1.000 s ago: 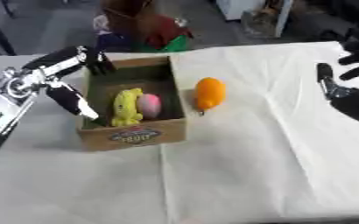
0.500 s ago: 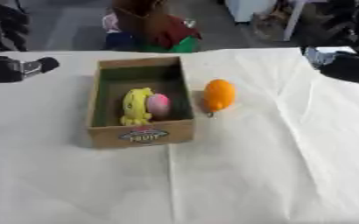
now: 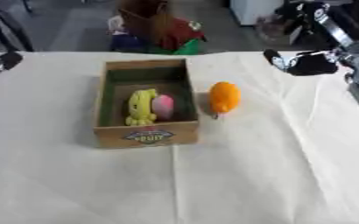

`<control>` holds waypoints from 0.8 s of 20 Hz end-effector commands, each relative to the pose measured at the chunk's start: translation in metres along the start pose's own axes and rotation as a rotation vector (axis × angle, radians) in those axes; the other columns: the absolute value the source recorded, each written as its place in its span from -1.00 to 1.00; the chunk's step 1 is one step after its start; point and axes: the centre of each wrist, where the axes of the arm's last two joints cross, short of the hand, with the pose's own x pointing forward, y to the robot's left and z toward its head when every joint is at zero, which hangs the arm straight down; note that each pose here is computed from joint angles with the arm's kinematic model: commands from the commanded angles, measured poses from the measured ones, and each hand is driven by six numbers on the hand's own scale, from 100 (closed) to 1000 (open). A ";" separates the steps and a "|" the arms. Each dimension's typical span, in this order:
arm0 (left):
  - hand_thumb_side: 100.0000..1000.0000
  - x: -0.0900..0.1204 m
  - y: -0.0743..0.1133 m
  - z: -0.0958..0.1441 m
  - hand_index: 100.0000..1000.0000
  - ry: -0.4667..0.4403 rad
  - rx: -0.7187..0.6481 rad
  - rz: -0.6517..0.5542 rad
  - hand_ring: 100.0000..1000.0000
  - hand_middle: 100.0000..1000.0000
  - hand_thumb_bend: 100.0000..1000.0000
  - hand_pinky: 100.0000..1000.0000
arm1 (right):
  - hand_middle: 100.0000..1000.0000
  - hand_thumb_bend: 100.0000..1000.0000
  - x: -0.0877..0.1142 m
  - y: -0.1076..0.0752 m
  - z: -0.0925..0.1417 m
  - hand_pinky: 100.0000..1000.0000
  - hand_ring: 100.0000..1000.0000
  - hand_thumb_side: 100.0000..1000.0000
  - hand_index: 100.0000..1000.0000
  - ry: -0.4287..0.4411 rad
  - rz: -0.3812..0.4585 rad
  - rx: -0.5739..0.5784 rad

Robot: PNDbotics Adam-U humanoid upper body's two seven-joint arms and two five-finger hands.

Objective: Pick up objects on the table and place them in the box.

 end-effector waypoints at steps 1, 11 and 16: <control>-0.92 0.007 0.007 -0.002 0.18 -0.020 0.032 0.006 0.15 0.07 0.56 0.05 | 0.35 -0.28 -0.004 0.001 -0.009 0.00 0.30 -1.00 0.65 -0.006 0.047 0.067; -0.91 0.002 0.004 0.002 0.17 0.005 0.021 0.020 0.15 0.06 0.56 0.05 | 0.37 -0.34 -0.011 0.032 -0.026 0.05 0.33 -1.00 0.66 -0.016 0.128 0.223; -0.90 0.000 0.002 0.003 0.17 0.017 0.011 0.028 0.15 0.06 0.57 0.05 | 0.37 -0.44 -0.022 0.045 -0.025 0.07 0.34 -1.00 0.66 0.028 0.121 0.265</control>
